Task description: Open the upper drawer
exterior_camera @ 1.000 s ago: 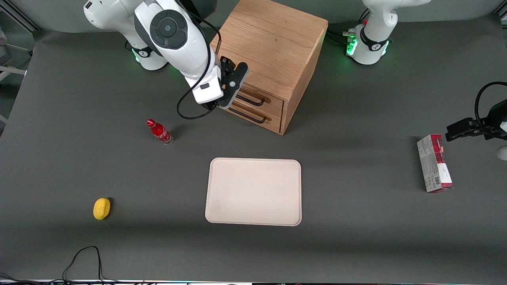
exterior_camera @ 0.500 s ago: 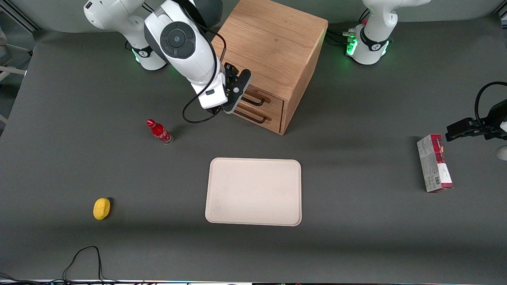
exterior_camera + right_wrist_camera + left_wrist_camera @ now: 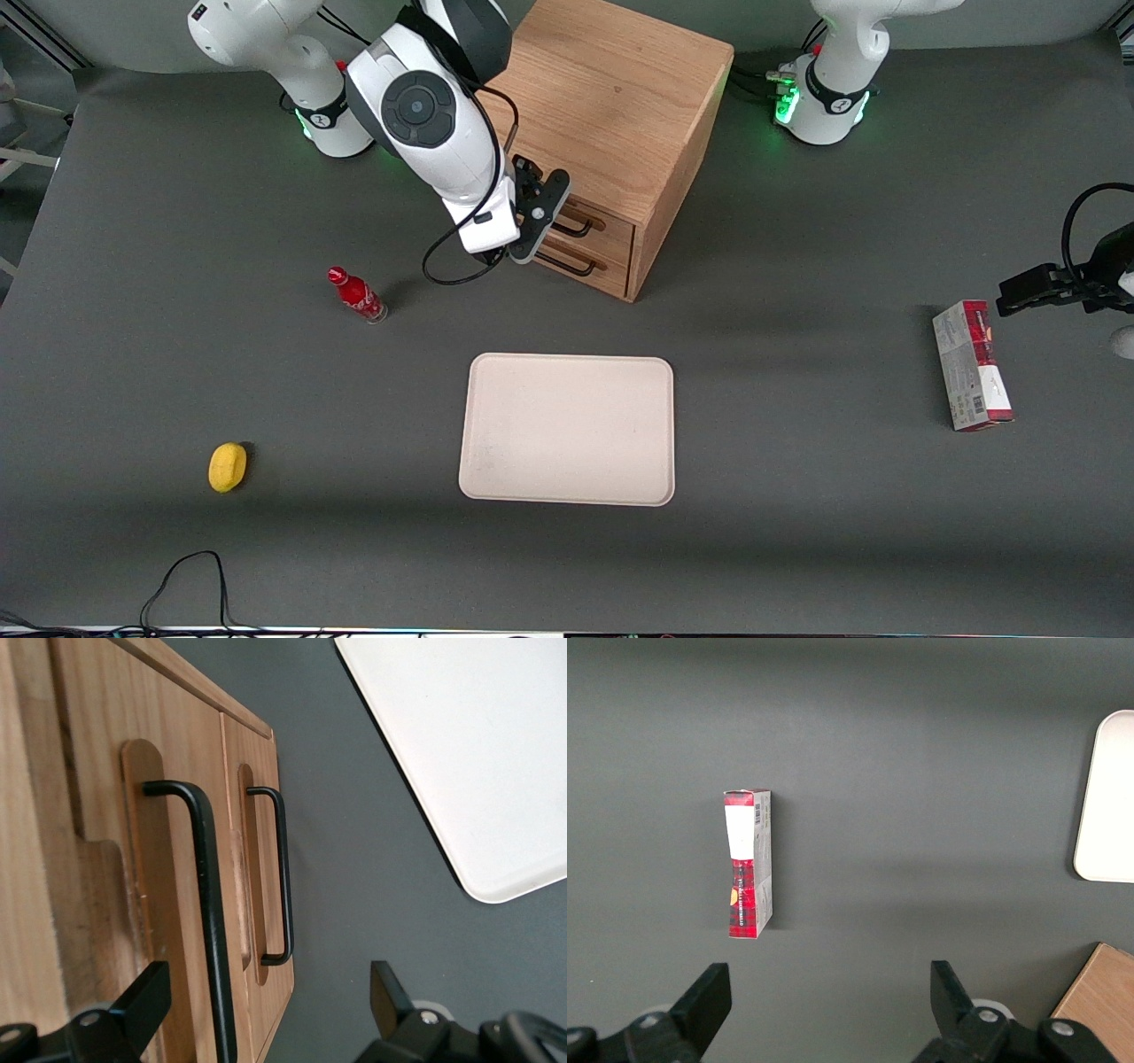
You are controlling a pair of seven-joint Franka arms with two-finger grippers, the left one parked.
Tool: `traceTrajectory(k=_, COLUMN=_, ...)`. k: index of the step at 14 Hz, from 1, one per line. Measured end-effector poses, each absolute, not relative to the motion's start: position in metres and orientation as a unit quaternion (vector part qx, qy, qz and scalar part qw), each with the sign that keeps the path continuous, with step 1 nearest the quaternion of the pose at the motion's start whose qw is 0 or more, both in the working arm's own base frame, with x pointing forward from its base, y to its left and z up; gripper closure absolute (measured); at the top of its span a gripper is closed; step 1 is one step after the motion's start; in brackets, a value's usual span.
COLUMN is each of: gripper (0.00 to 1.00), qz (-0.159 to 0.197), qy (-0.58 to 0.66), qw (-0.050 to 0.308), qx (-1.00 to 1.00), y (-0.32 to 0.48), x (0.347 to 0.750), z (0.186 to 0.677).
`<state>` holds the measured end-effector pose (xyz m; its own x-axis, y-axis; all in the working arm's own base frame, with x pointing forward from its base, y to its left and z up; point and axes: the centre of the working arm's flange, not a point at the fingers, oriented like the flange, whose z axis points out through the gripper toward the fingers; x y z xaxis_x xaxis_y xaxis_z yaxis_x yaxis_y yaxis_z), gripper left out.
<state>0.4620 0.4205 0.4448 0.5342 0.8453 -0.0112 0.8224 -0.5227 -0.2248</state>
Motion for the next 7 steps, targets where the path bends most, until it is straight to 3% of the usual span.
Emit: traceTrajectory(k=7, gripper=0.0, qz=0.065, qy=-0.476, qw=0.091, qx=-0.872, y=0.426, x=0.466, z=0.417)
